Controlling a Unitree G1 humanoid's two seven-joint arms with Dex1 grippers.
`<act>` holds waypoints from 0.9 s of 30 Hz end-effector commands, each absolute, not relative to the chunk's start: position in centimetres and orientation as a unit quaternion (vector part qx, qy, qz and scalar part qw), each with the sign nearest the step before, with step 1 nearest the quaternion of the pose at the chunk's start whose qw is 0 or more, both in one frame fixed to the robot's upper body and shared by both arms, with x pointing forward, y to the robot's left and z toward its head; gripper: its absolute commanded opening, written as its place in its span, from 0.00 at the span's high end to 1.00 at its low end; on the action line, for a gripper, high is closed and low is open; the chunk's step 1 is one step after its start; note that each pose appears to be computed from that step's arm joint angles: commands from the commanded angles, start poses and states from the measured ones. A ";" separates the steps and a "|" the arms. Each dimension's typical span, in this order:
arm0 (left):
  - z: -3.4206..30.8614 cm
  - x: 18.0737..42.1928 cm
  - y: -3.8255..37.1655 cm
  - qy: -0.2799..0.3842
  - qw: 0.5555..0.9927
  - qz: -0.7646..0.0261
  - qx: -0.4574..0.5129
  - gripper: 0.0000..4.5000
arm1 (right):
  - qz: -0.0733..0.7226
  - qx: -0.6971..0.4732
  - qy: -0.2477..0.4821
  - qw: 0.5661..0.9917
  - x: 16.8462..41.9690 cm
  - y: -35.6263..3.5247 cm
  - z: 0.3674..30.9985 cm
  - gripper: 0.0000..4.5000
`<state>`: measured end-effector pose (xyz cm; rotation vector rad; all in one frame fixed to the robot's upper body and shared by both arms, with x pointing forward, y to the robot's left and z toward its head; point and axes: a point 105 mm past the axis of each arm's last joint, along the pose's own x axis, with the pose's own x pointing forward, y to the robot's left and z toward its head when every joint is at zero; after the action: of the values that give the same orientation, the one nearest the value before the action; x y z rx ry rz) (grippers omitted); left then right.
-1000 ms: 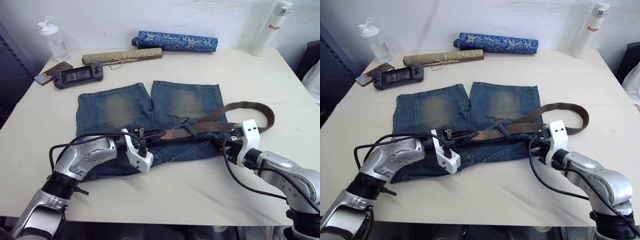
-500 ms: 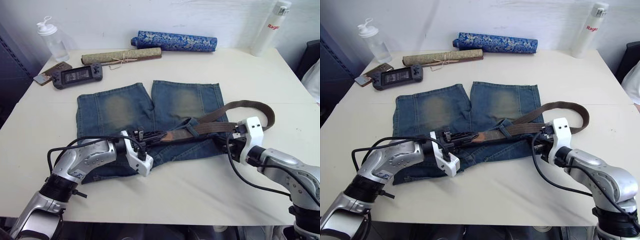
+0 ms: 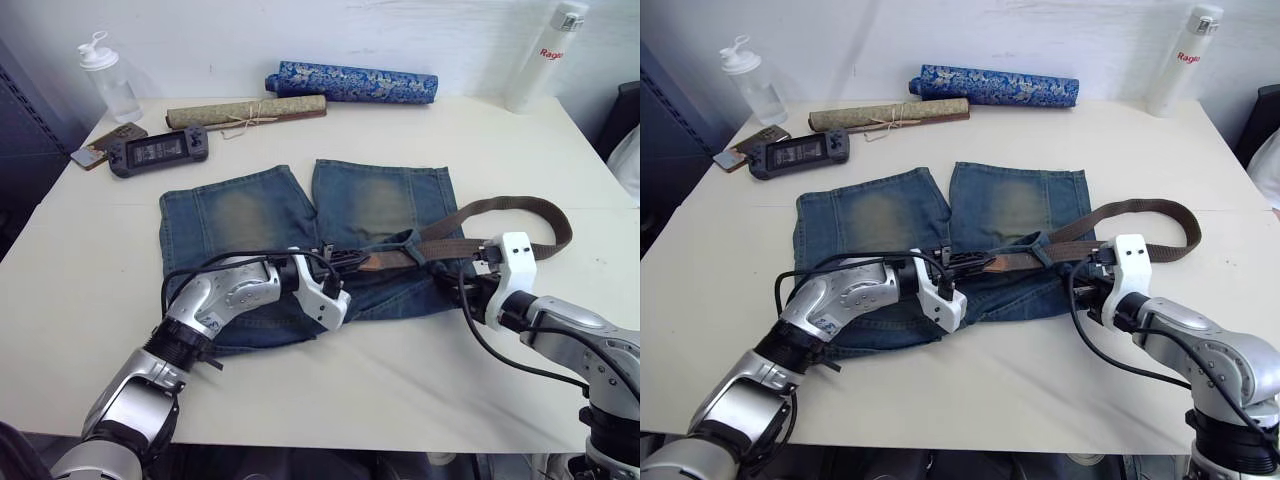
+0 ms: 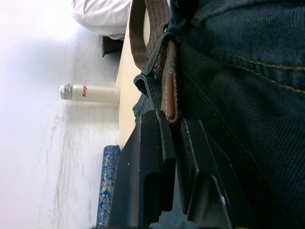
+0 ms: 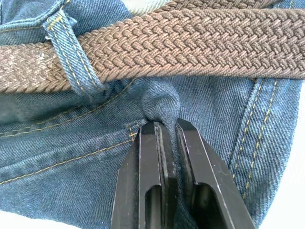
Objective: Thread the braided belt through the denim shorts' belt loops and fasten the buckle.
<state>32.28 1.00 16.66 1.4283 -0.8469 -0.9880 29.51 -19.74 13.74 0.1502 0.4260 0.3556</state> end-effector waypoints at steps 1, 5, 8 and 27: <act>18.4 31.7 -0.8 -0.390 0.570 -0.420 0.589 1.00 | 0.176 0.075 0.186 0.964 29.3 -19.7 14.8 0.99; 20.6 31.7 -1.1 -0.395 0.611 -0.413 0.548 1.00 | 0.170 0.077 0.190 0.964 29.3 -19.6 14.4 0.99; 22.3 31.4 -1.0 -0.393 0.640 -0.419 0.510 1.00 | 0.167 0.079 0.190 0.964 29.4 -19.6 14.2 0.99; 22.5 30.4 8.8 -0.336 0.619 -0.421 0.572 1.00 | 0.099 0.089 0.184 0.974 29.8 -22.4 13.7 0.99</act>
<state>31.23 8.49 20.93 1.3121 -0.6793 -1.0065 29.57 -20.35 13.09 0.1801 0.4115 0.2950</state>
